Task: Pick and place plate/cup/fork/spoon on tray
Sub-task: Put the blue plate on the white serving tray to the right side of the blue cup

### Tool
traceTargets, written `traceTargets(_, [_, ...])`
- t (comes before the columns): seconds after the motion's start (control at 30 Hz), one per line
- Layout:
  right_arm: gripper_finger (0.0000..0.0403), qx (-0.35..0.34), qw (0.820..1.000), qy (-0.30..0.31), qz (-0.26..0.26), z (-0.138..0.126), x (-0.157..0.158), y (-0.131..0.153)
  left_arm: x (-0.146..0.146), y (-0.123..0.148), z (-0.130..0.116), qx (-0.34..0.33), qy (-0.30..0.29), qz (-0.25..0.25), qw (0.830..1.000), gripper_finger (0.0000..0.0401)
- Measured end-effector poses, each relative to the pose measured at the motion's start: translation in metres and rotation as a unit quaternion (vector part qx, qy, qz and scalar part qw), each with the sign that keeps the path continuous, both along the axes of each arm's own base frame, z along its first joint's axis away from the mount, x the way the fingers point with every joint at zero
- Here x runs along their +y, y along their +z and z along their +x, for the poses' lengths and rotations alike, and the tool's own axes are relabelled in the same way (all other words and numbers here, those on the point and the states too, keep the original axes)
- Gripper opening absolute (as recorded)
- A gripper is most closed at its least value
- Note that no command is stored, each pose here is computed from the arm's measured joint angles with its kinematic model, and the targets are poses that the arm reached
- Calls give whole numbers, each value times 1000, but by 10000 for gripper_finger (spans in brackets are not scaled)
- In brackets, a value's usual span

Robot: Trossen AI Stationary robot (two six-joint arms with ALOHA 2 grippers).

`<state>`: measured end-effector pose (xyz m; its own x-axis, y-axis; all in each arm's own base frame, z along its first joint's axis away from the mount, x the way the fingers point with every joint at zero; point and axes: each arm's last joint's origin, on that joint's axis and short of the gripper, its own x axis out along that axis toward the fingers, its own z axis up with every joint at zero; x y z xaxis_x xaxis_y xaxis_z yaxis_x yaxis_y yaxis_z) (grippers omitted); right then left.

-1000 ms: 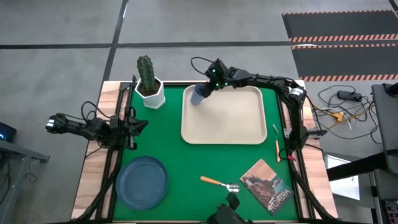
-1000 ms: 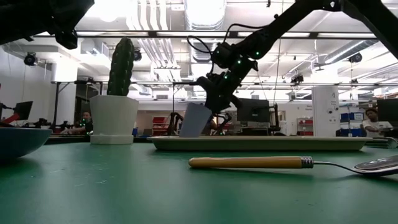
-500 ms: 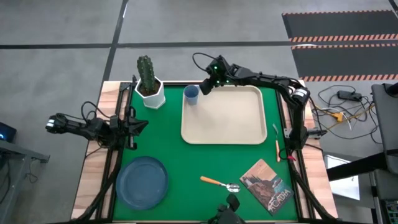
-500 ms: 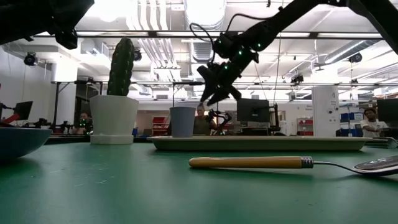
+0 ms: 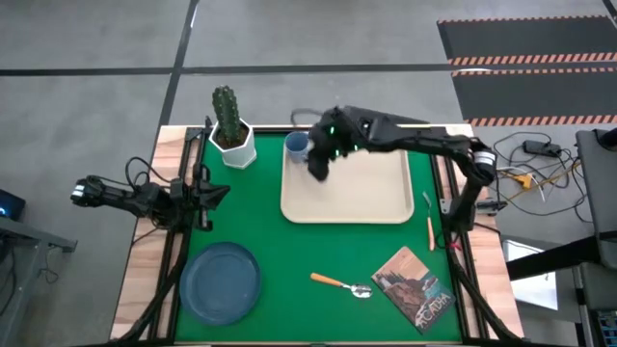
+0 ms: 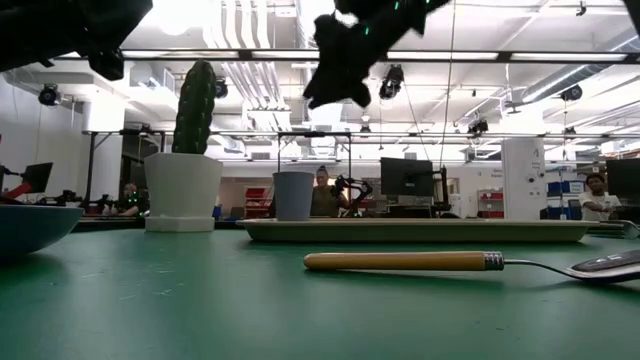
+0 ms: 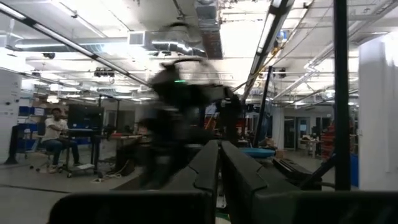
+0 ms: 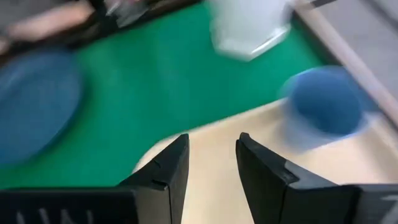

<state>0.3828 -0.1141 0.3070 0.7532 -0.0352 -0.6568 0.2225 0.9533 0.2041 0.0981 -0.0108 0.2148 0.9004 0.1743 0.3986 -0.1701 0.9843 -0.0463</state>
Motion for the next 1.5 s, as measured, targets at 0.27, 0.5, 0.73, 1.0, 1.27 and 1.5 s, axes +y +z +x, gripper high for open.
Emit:
traceTargets(0.27, [119, 154, 978, 139, 28, -7, 114, -21, 0, 0, 0, 2, 3, -1, 1000, 0])
traceTargets(0.5, [118, 252, 949, 181, 48, -23, 183, -49, 0, 0, 0, 2, 3, -2, 1000, 0])
traceTargets(0.73, [118, 232, 956, 180, -13, -23, 211, -54, 0, 0, 0, 0, 3, -2, 1000, 0])
traceTargets(1.0, [118, 98, 970, 211, -67, 5, 218, -51, 0, 1, -1, -6, 4, -4, 1000, 0])
traceTargets(1.27, [118, 55, 957, 260, -117, 52, 230, -58, 0, 1, -1, -7, 5, -4, 1000, 0])
traceTargets(1.5, [118, 29, 928, 330, -168, 98, 241, -60, 0, 1, -1, -7, 4, -6, 1000, 0])
